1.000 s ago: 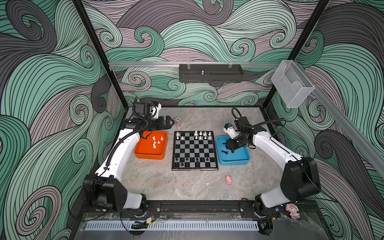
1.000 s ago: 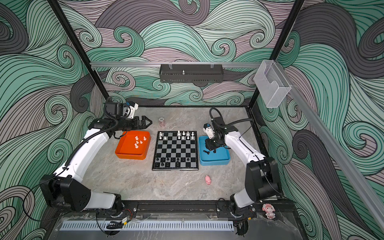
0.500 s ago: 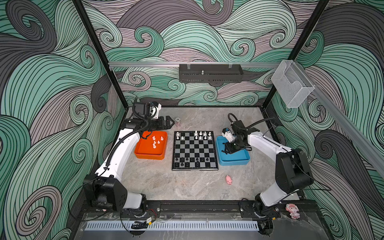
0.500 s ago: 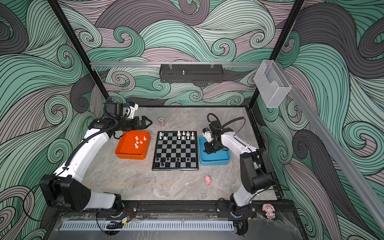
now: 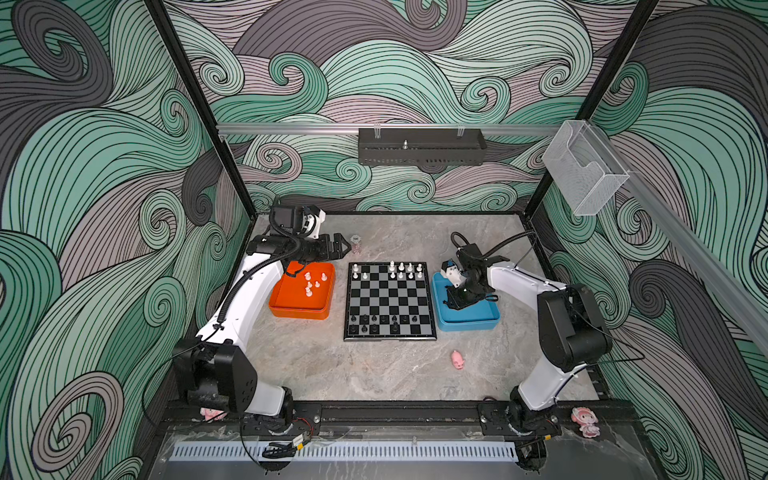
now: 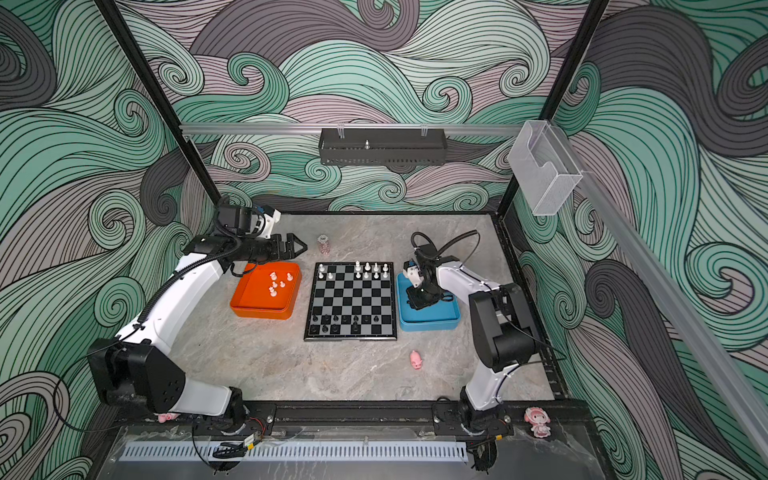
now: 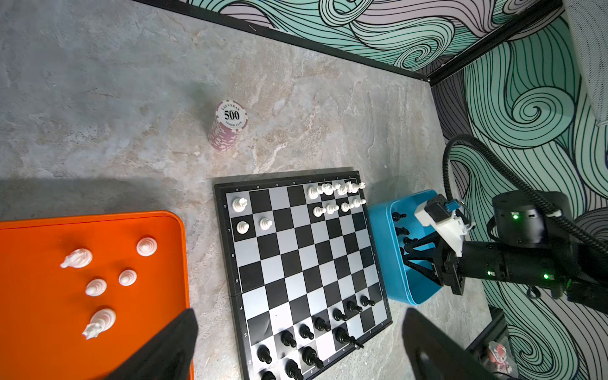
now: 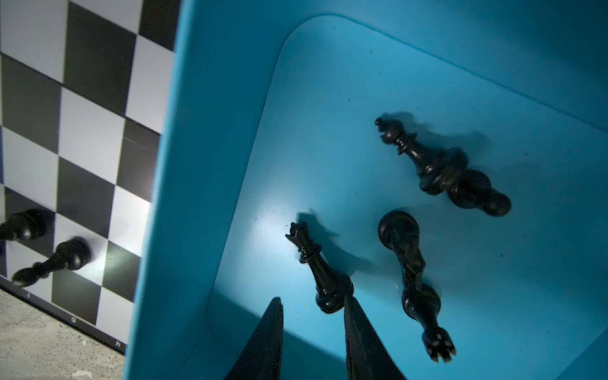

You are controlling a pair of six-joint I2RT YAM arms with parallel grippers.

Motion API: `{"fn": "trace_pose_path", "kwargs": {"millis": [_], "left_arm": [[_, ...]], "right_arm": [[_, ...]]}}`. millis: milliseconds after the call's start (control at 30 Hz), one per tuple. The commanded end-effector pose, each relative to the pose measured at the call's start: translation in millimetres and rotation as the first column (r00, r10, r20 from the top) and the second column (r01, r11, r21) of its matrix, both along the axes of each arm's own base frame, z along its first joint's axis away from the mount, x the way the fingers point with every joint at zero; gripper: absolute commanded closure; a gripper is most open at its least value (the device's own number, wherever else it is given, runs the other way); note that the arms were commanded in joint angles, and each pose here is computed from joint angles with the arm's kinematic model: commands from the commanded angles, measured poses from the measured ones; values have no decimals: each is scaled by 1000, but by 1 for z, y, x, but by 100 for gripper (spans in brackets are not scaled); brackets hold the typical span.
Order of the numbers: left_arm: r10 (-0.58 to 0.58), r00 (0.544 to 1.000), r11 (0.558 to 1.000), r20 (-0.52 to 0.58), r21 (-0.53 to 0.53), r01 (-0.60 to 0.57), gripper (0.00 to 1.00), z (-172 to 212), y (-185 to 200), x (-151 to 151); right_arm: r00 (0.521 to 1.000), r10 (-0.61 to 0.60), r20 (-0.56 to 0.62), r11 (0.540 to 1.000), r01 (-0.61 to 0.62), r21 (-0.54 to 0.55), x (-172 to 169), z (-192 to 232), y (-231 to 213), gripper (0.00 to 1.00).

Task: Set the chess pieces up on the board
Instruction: 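Lower the right gripper into the blue tray and grasp a black piece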

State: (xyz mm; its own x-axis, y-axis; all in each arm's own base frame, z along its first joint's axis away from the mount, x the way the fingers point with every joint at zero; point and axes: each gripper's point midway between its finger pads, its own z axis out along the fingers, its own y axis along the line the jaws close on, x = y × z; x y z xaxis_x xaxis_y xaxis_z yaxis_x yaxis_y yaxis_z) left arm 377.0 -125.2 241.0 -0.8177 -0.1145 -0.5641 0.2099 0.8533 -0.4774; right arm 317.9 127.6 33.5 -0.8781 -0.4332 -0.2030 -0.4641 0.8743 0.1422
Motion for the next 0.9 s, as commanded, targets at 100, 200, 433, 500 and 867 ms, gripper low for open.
{"fn": "trace_pose_path", "kwargs": {"millis": [100, 200, 433, 500, 867], "left_arm": [[-3, 1000, 1000, -13, -17, 3, 1, 3, -4, -2], [-1, 1000, 1000, -8, -18, 1, 1, 5, -4, -1], [2, 1000, 1000, -15, -21, -2, 2, 4, -4, -1], [2, 1000, 1000, -17, -23, -2, 1, 4, -4, -1], [1, 1000, 1000, -13, -23, -1, 1, 5, -4, -1]], "right_arm": [[1000, 0, 13, 1000, 0, -19, 10, -2, 0, 67], [1000, -3, 15, 1000, 3, -23, 11, -3, -1, 67], [1000, 5, 15, 999, -5, -38, 11, -5, -3, 65], [1000, 10, 18, 999, -9, -45, 11, -5, -4, 65], [999, 37, 3, 998, -37, -43, 8, -6, -3, 62]]}}
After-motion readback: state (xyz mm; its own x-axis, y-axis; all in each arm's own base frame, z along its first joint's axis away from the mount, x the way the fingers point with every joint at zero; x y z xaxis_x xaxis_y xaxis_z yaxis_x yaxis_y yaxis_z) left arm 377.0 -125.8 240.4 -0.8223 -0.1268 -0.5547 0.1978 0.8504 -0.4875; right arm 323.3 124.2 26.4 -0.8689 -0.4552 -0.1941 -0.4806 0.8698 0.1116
